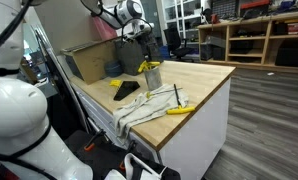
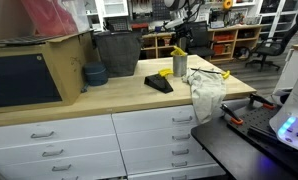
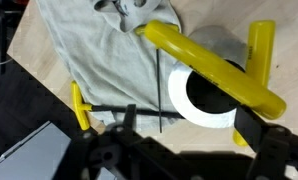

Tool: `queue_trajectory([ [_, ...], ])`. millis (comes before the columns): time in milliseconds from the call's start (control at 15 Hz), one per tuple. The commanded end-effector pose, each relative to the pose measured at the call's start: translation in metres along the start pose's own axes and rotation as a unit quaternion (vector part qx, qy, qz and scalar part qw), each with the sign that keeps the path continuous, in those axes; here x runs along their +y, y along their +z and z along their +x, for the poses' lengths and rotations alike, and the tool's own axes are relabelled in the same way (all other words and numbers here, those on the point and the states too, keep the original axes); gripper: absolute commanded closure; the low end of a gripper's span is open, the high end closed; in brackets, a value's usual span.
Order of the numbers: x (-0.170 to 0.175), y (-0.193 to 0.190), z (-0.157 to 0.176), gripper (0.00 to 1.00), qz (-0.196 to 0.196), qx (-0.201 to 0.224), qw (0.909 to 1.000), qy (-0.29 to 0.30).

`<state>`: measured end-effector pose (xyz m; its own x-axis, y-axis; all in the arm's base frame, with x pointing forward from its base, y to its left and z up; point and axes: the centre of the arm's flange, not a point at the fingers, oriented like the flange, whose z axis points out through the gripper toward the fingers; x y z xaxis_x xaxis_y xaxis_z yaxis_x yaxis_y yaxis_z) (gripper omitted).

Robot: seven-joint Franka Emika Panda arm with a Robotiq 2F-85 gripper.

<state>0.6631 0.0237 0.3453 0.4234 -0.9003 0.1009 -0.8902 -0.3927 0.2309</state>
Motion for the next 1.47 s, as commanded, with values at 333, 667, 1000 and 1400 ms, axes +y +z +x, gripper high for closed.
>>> queue_trajectory([
  [333, -0.017, 0.007, -0.004, 0.0, 0.059, 0.049, 0.9931, 0.089],
  [667, -0.034, 0.026, 0.015, 0.0, 0.077, 0.044, 0.9927, 0.081],
  [1000, -0.043, 0.027, 0.016, 0.0, 0.089, 0.03, 0.9924, 0.079],
  [1400, -0.054, 0.0, 0.008, 0.25, 0.12, -0.016, 0.9903, 0.068],
])
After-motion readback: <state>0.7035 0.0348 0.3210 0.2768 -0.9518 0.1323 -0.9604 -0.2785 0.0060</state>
